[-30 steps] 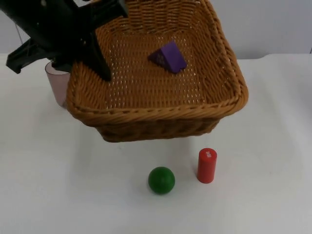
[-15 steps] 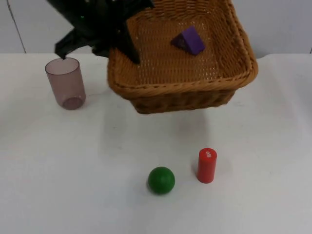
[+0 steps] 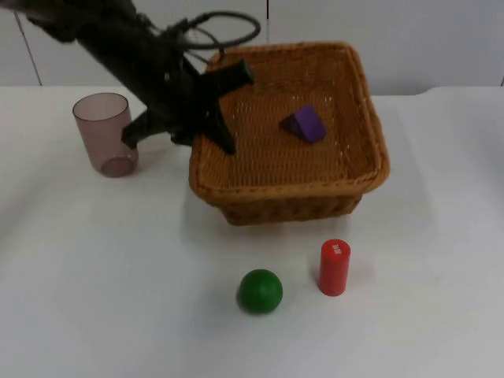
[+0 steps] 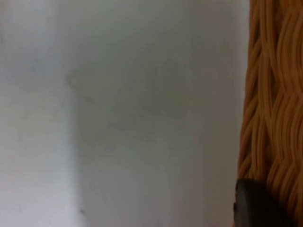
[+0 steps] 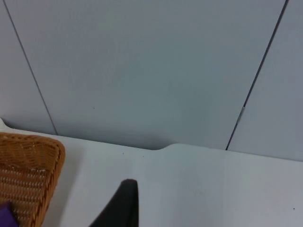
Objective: Pick up the basket with the left hand and place the triangular block into the basket with the right hand.
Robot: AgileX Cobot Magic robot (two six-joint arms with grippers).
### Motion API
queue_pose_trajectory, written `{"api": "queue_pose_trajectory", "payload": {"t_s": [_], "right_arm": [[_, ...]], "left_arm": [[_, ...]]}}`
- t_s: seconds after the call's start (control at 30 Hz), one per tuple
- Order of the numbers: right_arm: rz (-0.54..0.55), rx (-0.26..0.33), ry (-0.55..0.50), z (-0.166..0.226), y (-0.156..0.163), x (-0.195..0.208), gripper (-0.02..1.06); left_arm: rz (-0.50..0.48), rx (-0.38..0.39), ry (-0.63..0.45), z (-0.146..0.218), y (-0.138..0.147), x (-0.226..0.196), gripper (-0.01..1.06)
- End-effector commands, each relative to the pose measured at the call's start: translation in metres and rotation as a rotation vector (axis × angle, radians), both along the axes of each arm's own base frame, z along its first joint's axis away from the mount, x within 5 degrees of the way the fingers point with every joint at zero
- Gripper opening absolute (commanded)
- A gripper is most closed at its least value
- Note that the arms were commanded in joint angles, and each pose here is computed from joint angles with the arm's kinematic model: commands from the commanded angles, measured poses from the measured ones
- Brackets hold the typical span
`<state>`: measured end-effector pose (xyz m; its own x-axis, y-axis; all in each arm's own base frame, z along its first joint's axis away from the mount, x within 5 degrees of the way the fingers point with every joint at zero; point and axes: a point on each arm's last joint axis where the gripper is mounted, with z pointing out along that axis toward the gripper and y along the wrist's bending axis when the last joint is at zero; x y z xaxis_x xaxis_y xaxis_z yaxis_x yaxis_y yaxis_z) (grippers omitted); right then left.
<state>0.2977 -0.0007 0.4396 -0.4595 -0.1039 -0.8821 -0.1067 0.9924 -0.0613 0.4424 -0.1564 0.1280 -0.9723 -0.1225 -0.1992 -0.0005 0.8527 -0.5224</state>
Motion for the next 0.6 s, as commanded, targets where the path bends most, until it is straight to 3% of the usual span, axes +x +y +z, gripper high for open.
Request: {"api": "queue_pose_trajectory", "payload": {"t_s": [0.0, 0.57], "right_arm": [[-0.006, -0.008, -0.014, 0.004, -0.002, -0.004, 1.05], [-0.006, -0.008, -0.014, 0.004, -0.002, -0.004, 1.05]], "left_arm": [[0.031, -0.046, -0.017, 0.000, -0.001, 0.006, 0.00], [0.077, -0.011, -0.003, -0.041, 0.003, 0.012, 0.00]]}}
